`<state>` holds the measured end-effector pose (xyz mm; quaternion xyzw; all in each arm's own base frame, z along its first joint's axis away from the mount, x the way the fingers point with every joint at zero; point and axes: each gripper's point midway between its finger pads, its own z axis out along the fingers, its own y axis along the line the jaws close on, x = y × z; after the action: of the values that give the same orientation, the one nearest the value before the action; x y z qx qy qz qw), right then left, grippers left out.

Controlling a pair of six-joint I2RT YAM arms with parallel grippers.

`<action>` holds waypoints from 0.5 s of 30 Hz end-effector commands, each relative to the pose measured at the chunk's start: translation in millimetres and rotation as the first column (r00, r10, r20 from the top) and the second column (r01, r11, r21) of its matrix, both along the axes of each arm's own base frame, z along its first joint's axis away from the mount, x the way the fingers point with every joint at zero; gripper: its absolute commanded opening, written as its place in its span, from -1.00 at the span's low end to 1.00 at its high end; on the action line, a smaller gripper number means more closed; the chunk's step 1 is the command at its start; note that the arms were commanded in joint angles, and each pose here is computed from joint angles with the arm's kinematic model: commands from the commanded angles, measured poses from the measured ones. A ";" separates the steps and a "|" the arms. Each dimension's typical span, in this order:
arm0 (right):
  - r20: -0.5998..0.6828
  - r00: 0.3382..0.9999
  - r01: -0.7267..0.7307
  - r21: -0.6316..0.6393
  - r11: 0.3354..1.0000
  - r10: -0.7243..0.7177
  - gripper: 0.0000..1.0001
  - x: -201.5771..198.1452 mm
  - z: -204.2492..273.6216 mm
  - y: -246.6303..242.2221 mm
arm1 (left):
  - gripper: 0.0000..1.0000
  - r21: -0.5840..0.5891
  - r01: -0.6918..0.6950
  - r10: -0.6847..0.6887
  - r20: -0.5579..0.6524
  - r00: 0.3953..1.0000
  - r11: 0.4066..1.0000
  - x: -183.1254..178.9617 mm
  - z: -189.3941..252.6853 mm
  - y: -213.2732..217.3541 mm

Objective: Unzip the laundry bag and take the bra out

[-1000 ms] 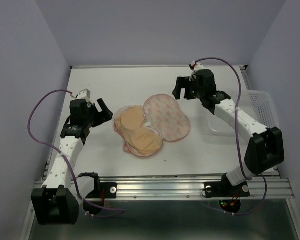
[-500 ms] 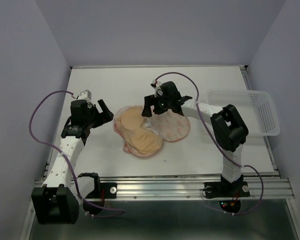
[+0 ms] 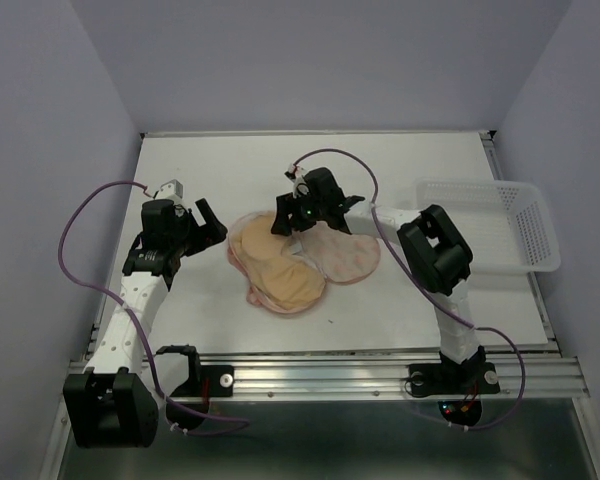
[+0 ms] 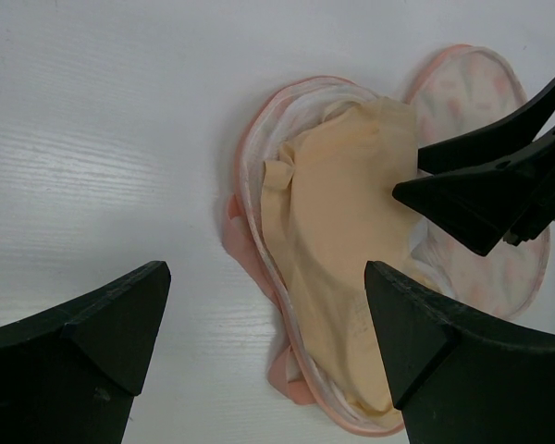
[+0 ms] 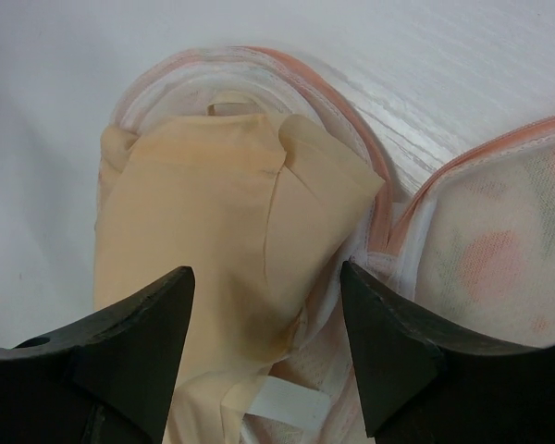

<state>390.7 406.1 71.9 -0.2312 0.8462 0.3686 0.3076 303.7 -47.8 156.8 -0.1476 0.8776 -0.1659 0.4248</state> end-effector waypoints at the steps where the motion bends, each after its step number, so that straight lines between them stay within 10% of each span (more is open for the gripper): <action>1: 0.081 0.996 -0.033 0.069 0.997 0.027 0.36 11.0 21.2 24.0 | 0.98 0.015 -0.002 0.001 0.027 1.000 1.000 3.4 1.7 2.8; 15: 0.050 0.998 0.029 0.007 1.000 -0.030 0.04 2.8 -11.6 15.0 | 0.98 0.015 0.000 0.000 0.020 1.000 1.000 3.3 -0.6 2.5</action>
<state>389.0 423.7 45.8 -0.2413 0.8443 0.3719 0.3011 303.7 -47.8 156.8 -0.1477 0.8776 -0.1657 0.4248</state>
